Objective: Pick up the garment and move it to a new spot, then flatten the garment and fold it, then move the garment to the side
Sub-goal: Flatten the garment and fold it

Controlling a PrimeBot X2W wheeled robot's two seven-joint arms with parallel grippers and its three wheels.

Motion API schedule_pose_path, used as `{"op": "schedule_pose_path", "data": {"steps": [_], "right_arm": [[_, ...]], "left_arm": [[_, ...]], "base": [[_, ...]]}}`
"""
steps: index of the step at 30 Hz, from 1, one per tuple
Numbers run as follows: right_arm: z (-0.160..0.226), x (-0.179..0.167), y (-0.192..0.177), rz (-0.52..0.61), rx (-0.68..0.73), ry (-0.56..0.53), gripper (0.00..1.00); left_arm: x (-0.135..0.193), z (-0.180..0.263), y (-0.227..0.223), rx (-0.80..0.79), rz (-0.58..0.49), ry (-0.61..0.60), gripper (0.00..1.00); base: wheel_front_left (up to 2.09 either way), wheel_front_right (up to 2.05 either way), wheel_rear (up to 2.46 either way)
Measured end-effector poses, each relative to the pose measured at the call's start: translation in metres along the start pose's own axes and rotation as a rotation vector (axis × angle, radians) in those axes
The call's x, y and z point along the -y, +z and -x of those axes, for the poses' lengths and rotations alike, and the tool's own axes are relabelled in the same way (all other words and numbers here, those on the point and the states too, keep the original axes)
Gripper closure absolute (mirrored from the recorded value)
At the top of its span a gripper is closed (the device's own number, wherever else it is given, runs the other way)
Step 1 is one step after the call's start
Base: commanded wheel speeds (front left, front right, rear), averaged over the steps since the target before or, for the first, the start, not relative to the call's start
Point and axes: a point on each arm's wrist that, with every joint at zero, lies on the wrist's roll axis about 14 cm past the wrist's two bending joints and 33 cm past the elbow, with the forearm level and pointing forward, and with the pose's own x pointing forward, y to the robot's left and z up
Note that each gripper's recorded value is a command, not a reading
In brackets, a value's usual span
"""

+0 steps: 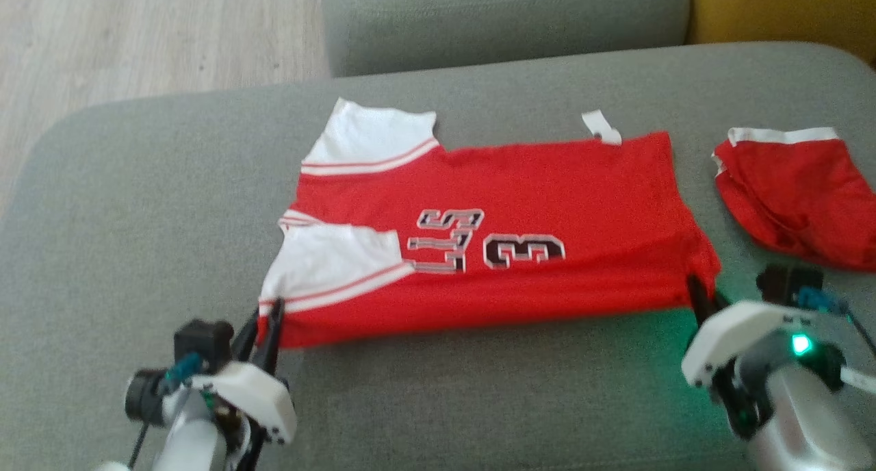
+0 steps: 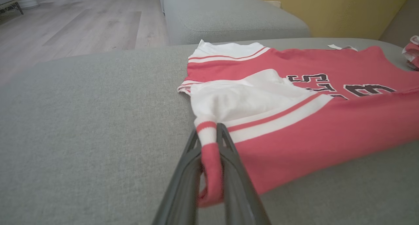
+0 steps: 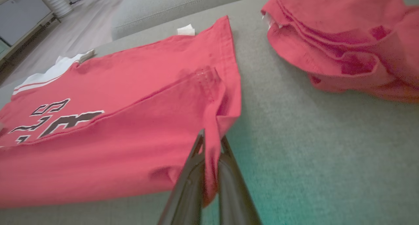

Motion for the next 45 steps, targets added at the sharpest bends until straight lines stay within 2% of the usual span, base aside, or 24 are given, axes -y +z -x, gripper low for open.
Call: {"op": "schedule_pose_path", "data": {"steps": [11,12,13,14,15,23,31,35,40,42,45], "right_arm": [[0.047,0.022,-0.034,-0.054,-0.062,-0.052,1.0],[0.049,0.022,-0.036,-0.055,-0.065,-0.053,0.11],[0.05,0.022,-0.035,-0.053,-0.064,-0.057,0.0],[0.05,0.022,-0.035,-0.053,-0.064,-0.057,0.0],[0.052,0.023,-0.031,-0.056,-0.051,-0.065,0.0],[0.054,0.023,-0.003,-0.016,0.049,-0.084,0.0],[0.047,0.012,0.024,0.012,0.171,-0.065,0.0],[0.03,0.005,0.044,0.026,0.213,-0.046,0.0],[0.005,-0.002,0.069,0.076,0.244,-0.021,0.0],[-0.006,-0.003,0.079,0.106,0.249,-0.009,0.0],[-0.024,-0.005,0.1,0.144,0.275,0.001,0.0]], "left_arm": [[0.024,0.036,-0.029,-0.076,0.029,-0.058,1.0],[0.024,0.036,-0.03,-0.08,0.028,-0.058,0.97],[0.024,0.036,-0.03,-0.085,0.027,-0.059,0.73],[0.024,0.036,-0.03,-0.085,0.027,-0.059,0.31],[0.023,0.036,-0.03,-0.085,0.026,-0.051,0.0],[0.018,0.03,-0.018,-0.034,0.024,-0.022,0.0],[0.016,-0.003,0.047,0.163,0.035,-0.032,0.0],[0.018,-0.033,0.074,0.215,-0.008,-0.08,0.0],[0.014,-0.087,0.101,0.171,-0.128,-0.153,0.0],[0.01,-0.11,0.103,0.115,-0.2,-0.174,0.0],[0.013,-0.142,0.095,-0.003,-0.246,-0.236,0.0]], "base": [[0.0,0.0,0.0],[0.0,0.0,0.0],[0.0,0.0,0.0],[0.0,0.0,0.0],[0.0,0.0,0.0],[0.0,0.0,0.0],[0.0,0.0,0.0],[0.0,0.0,0.0],[0.0,0.0,0.0],[0.0,0.0,0.0],[0.0,0.0,0.0]]}}
